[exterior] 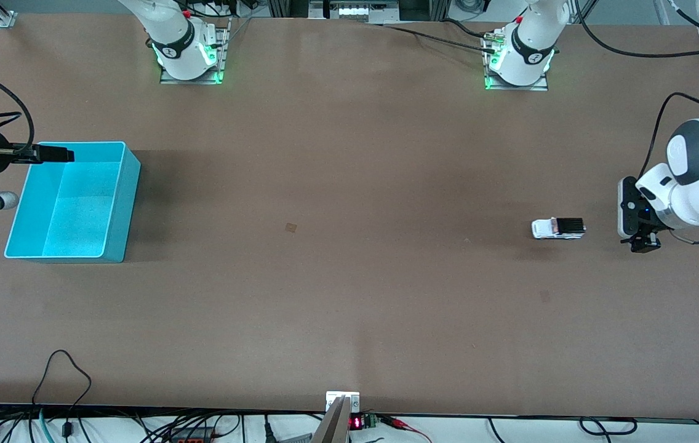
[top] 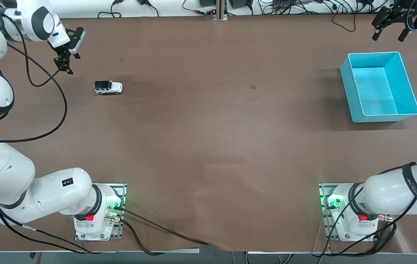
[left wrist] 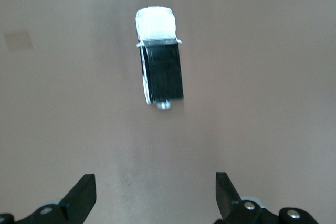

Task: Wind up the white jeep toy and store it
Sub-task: 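Open the left gripper to release the wound jeep, then raise and withdraw the left gripper while the jeep rolls toward the box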

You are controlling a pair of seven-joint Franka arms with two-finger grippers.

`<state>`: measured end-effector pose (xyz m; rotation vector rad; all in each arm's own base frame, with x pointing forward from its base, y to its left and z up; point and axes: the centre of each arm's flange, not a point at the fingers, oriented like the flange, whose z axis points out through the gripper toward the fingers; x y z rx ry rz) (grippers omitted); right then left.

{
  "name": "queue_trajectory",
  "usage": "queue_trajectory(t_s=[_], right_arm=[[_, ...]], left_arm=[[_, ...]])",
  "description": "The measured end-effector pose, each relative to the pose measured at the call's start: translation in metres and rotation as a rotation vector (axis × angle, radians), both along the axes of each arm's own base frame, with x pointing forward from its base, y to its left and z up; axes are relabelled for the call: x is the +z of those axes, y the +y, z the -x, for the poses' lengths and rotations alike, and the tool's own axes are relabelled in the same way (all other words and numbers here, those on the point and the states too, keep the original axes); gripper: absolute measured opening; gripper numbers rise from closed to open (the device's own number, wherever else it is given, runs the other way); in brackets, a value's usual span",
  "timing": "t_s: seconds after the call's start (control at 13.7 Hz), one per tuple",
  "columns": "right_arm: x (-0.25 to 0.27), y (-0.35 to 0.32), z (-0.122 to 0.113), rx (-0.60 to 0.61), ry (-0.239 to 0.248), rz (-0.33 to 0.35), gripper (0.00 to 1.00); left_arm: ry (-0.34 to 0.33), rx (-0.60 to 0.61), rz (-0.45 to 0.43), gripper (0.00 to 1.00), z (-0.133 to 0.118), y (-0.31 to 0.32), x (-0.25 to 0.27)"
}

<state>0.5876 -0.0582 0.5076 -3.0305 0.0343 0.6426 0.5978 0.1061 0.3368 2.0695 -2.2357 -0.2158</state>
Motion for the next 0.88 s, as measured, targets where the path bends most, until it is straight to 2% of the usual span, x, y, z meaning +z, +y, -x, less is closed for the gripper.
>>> queue_trajectory(t_s=[0.22, 0.44, 0.73, 0.88], right_arm=[[0.000, 0.000, 0.000, 0.000, 0.000, 0.000, 1.00], [0.000, 0.000, 0.000, 0.001, 0.000, 0.000, 1.00], [0.000, 0.003, 0.000, 0.005, 0.000, -0.001, 1.00], [0.000, 0.003, 0.000, 0.006, 0.000, -0.001, 1.00]], left_arm=[[-0.009, -0.003, 0.026, 1.00, -0.011, -0.031, 0.021], [-0.011, 0.051, 0.019, 1.00, -0.014, -0.056, 0.021], [-0.011, 0.184, -0.011, 1.00, -0.016, -0.101, 0.017], [-0.018, 0.298, -0.033, 1.00, -0.017, -0.118, 0.017]])
